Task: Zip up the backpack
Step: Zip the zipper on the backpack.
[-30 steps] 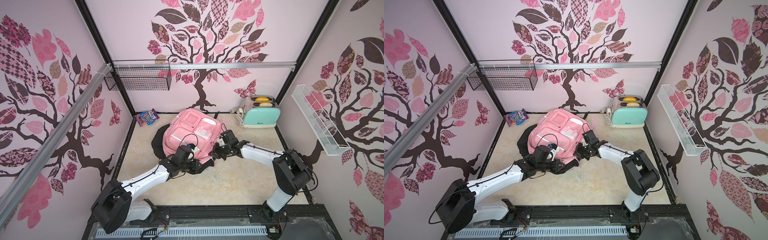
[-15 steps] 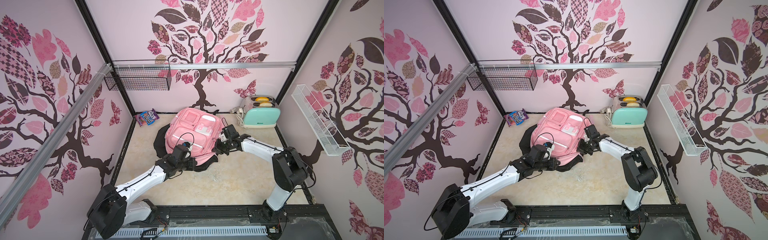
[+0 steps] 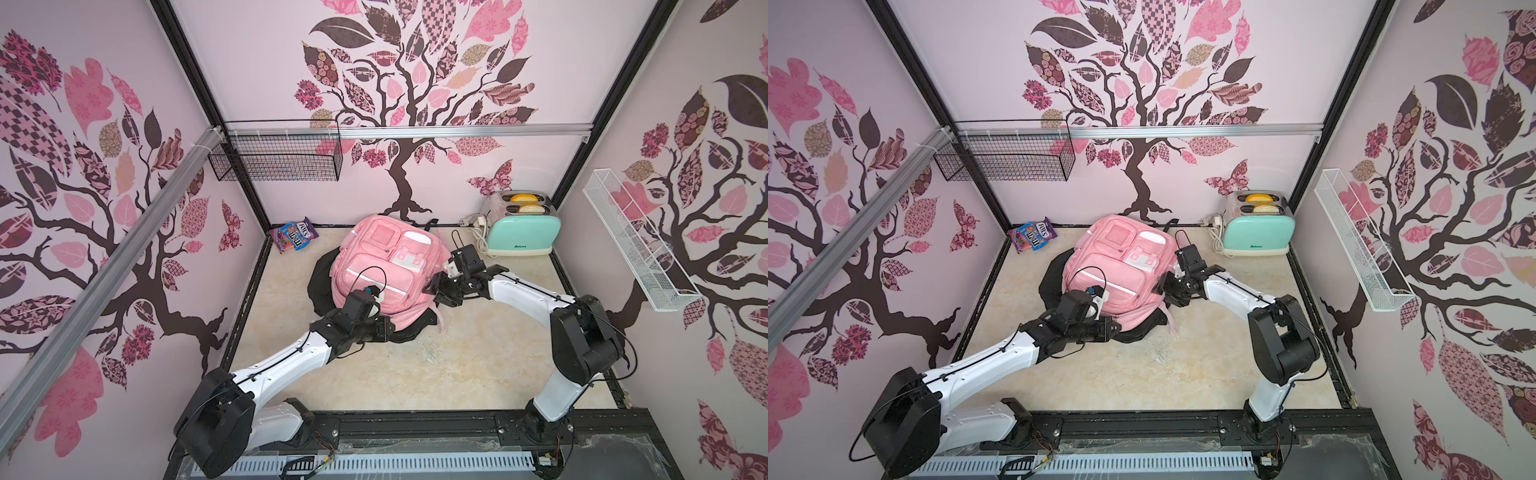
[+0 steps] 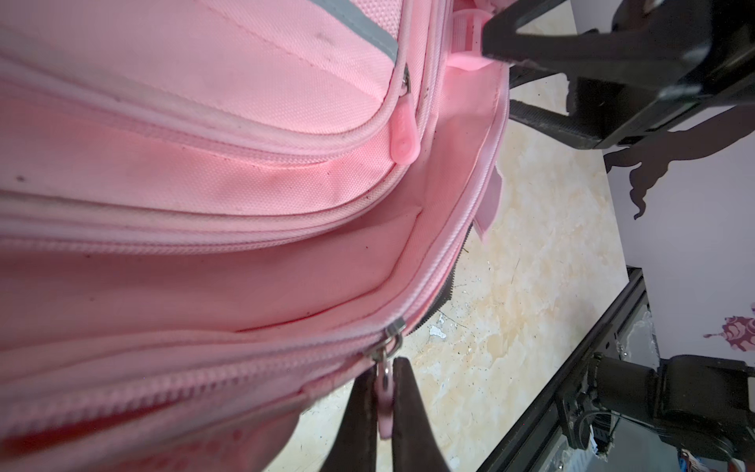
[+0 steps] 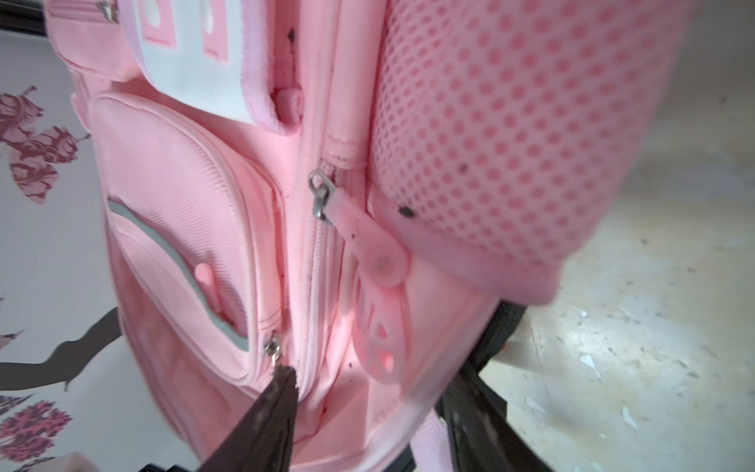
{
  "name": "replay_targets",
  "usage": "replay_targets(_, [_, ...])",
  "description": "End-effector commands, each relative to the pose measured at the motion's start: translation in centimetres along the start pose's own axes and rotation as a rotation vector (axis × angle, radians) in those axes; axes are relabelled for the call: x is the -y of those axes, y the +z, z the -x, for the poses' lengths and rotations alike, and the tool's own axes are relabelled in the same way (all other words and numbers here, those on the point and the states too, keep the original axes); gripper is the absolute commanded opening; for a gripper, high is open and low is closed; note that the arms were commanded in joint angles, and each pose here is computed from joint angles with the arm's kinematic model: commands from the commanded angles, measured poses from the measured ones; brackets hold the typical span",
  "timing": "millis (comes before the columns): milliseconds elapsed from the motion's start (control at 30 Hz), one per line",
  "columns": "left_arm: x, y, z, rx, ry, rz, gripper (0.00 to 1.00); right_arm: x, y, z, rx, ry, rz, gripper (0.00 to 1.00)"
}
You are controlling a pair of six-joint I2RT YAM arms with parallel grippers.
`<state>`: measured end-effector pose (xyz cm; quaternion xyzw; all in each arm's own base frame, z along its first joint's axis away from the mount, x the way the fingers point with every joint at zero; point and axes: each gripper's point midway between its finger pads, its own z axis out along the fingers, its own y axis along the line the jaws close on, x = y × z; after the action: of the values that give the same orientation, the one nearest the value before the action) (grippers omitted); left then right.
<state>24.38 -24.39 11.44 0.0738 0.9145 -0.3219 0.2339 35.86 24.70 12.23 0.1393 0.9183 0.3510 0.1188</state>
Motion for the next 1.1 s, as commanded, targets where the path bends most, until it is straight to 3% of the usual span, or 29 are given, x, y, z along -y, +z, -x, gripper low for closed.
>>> replay_targets(0, [1.0, 0.2, -0.1, -0.002, -0.008, -0.066, 0.0, -0.9, -1.0, -0.8, 0.0, 0.088, 0.071, 0.65])
replay_targets(200, [1.9, 0.5, 0.3, 0.0, 0.0, -0.101, 0.0, -0.7, -1.1, -2.8, -0.036, 0.19, 0.138, 0.65])
replay_targets(667, [3.4, 0.4, 0.2, -0.003, 0.022, -0.153, 0.0, -3.3, 1.4, -6.0, -0.113, 0.139, 0.166, 0.61])
replay_targets(733, [3.5, 0.4, 0.3, -0.002, 0.024, -0.154, 0.0, -3.3, 1.5, -6.0, -0.114, 0.132, 0.169, 0.54])
replay_targets(833, [3.4, 0.5, 0.3, 0.0, 0.025, -0.153, 0.0, -3.9, 1.5, -5.9, -0.118, 0.086, 0.194, 0.22])
replay_targets(933, [3.1, 0.7, 0.3, 0.001, 0.014, -0.14, 0.0, -3.7, 1.7, -5.8, -0.12, 0.02, 0.159, 0.0])
replay_targets(1067, [2.6, 1.0, 0.2, -0.002, 0.005, -0.115, 0.0, -3.3, 1.2, -5.3, -0.086, -0.047, 0.114, 0.0])
